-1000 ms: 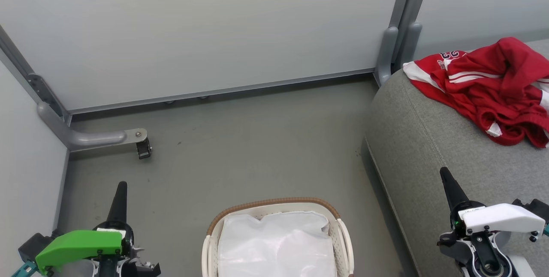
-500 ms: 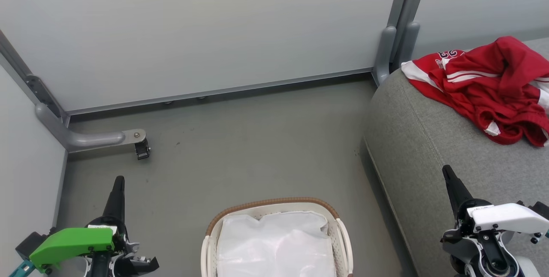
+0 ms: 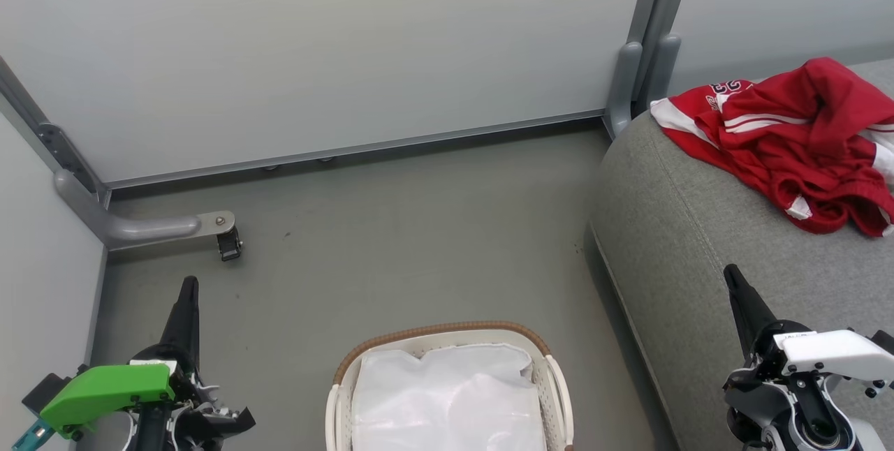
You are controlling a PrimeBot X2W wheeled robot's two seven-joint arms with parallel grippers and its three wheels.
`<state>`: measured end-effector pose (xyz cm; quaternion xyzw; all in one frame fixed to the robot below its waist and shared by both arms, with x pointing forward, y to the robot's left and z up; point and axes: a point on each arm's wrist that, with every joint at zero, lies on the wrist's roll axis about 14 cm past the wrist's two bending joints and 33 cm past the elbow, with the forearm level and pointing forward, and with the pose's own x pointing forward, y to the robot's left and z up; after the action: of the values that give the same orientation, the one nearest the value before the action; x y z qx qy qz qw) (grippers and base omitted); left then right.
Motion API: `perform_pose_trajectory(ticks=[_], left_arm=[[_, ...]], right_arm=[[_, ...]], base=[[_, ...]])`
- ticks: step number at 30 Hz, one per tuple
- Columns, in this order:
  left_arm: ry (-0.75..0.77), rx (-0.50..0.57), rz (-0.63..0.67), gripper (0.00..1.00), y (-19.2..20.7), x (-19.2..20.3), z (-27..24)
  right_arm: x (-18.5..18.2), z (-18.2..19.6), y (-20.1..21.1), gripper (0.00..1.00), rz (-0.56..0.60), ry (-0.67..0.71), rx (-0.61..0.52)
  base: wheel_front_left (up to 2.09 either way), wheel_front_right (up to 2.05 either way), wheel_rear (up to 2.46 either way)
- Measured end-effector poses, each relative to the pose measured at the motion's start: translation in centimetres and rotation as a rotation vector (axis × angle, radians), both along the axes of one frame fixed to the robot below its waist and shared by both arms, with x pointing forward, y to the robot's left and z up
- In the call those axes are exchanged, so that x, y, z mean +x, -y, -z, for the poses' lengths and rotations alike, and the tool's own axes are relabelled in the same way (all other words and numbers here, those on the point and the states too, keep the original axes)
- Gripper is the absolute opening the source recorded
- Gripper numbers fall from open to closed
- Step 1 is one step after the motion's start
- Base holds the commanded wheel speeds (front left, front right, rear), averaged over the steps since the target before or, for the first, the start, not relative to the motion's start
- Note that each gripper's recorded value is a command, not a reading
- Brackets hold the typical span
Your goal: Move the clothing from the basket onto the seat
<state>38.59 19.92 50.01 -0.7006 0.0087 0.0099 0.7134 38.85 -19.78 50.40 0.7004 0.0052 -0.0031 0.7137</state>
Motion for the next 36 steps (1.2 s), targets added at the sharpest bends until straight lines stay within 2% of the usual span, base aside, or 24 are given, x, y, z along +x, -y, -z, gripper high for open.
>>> perform_pose_trajectory(ticks=[36], left_arm=[[0.014,-0.024,0.002,0.00,-0.02,0.16,-0.36]], right_arm=[[-0.02,-0.12,0.13,0.00,0.002,0.005,0.024]], base=[[0.00,0.00,0.00]])
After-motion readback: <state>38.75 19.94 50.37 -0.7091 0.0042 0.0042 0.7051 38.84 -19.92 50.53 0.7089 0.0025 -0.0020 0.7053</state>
